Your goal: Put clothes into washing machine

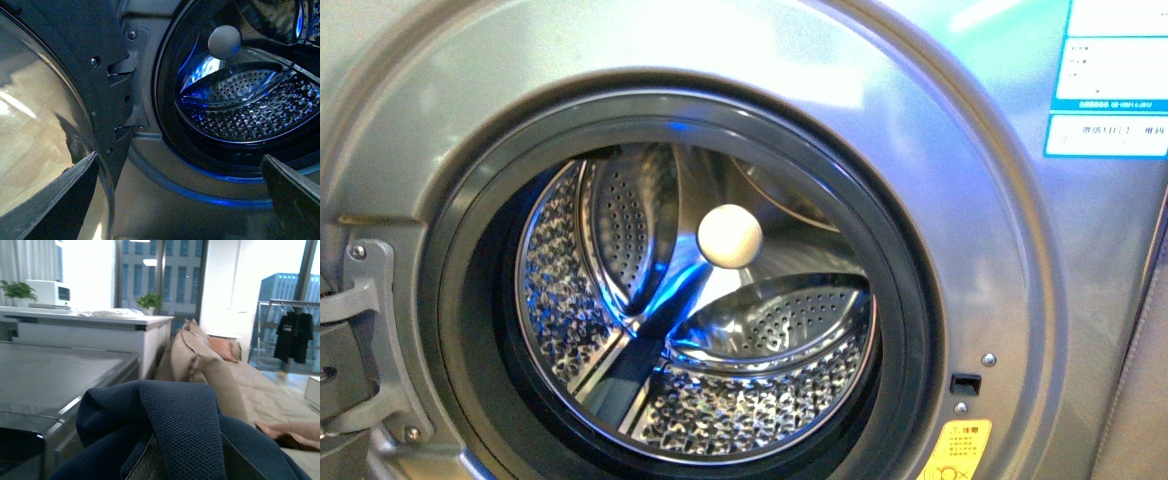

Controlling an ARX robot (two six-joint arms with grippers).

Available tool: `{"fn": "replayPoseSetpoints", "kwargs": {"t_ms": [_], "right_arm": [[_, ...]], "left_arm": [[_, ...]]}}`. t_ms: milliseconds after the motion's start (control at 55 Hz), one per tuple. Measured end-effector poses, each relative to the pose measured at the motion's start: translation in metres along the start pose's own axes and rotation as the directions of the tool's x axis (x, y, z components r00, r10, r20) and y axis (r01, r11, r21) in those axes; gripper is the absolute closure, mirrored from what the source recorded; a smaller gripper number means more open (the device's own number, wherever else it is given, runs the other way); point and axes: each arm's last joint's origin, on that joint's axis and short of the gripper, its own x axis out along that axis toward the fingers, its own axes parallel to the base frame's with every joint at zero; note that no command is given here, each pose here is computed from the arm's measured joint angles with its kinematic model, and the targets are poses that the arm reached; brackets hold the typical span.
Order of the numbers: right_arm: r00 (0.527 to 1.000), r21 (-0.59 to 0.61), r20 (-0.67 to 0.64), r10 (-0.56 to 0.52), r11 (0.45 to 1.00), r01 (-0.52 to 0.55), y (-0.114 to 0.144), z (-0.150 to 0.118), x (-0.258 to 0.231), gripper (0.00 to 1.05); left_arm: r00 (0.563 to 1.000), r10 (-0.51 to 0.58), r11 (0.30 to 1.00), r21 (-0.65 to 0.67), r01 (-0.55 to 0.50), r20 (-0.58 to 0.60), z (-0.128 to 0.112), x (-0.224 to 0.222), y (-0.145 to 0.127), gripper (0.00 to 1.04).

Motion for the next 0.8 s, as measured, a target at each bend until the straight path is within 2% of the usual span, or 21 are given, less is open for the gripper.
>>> {"fn": "replayPoseSetpoints", "kwargs": {"t_ms": [237,473,655,801], "right_arm": [[0.981,0.009,0.047,0.187,0.982,-0.187,0.088,0.025,0.023,0.98],[0.916,0.038,0.051,0.398,0.916,-0.4,0.175,0.024,0.03,0.98],[0.857,0.067,0.047,0.514,0.854,-0.516,0.22,0.016,0.023,0.98],[0.804,0.078,0.037,0.594,0.8,-0.594,0.231,0.006,0.021,0.98]], "left_arm": [[1.0,0.0,1.0,0.0,0.0,0.0,0.0,0.0,0.0,0.07],[1.0,0.0,1.0,0.0,0.0,0.0,0.0,0.0,0.0,0.07],[1.0,0.0,1.0,0.0,0.0,0.0,0.0,0.0,0.0,0.07],[1.0,0.0,1.0,0.0,0.0,0.0,0.0,0.0,0.0,0.07]]}}
